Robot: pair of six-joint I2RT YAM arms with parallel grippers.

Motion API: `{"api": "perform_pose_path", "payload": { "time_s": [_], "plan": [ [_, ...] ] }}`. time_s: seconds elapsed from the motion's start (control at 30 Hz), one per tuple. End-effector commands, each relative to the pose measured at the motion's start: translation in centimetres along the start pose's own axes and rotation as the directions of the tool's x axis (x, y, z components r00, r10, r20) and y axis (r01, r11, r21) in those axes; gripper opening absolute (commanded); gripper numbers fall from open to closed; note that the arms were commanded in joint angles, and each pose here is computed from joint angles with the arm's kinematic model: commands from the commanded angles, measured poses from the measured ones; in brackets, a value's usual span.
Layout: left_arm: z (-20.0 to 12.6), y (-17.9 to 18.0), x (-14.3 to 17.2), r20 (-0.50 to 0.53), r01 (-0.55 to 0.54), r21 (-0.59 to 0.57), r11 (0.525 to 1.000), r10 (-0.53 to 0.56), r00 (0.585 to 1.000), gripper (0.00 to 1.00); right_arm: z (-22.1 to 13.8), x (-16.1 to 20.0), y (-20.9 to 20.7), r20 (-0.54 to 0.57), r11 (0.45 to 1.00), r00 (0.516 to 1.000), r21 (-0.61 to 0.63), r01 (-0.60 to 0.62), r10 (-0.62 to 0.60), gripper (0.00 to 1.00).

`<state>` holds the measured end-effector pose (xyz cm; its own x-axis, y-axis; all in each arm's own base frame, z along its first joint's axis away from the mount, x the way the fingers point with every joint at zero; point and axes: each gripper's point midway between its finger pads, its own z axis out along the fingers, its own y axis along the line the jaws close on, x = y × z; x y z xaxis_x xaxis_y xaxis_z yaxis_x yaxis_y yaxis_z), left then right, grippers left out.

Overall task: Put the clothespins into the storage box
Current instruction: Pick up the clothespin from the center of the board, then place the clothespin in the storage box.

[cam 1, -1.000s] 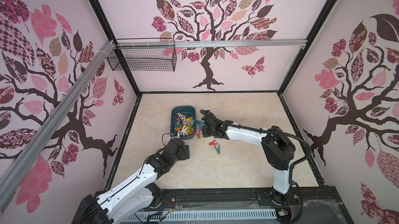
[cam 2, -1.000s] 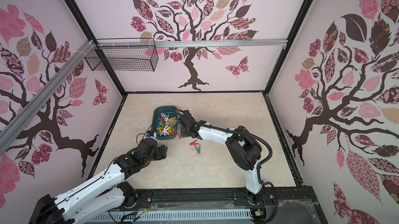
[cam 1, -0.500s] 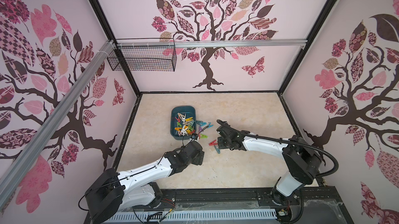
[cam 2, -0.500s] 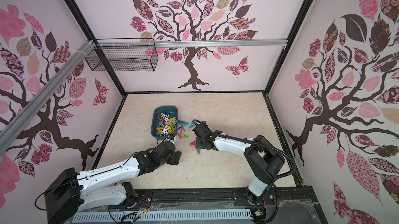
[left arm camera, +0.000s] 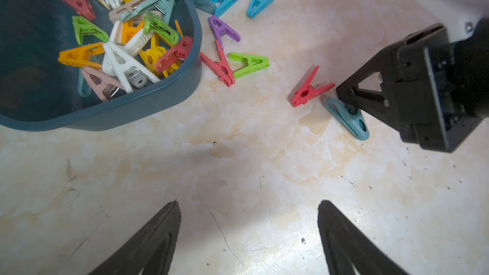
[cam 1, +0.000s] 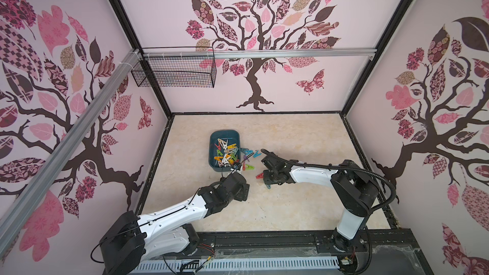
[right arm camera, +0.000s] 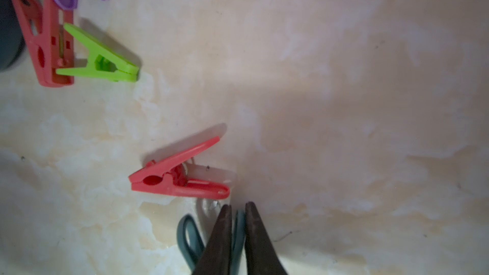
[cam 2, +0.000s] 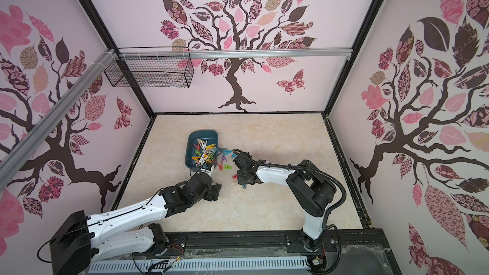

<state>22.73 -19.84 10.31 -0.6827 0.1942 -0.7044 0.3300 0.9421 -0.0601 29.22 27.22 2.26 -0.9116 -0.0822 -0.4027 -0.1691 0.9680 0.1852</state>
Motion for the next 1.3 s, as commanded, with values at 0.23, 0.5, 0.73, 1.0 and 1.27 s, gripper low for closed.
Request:
{"api": "perform_pose_path", "payload": {
  "time_s": [0.23, 0.5, 0.73, 1.0, 1.27],
  "plan": [
    [-2.9, 4.5, -3.7, 0.134, 0.224, -0.013, 0.975, -0.220, 0.966, 0.86, -5.5, -4.9, 3.3, 0.120, 0.995, 0.993, -0.096, 0.026, -0.014, 0.08],
    [-4.6, 11.7, -2.3, 0.154, 0.387, -0.241, 0.890, -0.359, 0.920, 0.85, -6.7, -12.7, 10.7, 0.250, 0.970, 0.968, -0.230, 0.078, -0.019, 0.07],
    [-4.5, 11.8, -2.2, 0.163, 0.394, -0.234, 0.889, -0.363, 0.917, 0.85, -2.9, -17.7, 16.4, 0.282, 0.945, 0.959, -0.317, 0.085, 0.009, 0.09],
    [-4.4, 11.9, -2.9, 0.168, 0.338, -0.246, 0.908, -0.304, 0.938, 0.86, -3.6, -20.1, 15.7, 0.335, 0.965, 0.941, -0.229, 0.128, -0.045, 0.33],
    [-3.6, 8.3, -4.2, 0.143, 0.180, -0.164, 0.970, -0.157, 0.977, 0.85, -4.1, -11.0, 4.6, 0.223, 0.996, 0.974, -0.064, 0.066, -0.051, 0.38]
  ]
}}
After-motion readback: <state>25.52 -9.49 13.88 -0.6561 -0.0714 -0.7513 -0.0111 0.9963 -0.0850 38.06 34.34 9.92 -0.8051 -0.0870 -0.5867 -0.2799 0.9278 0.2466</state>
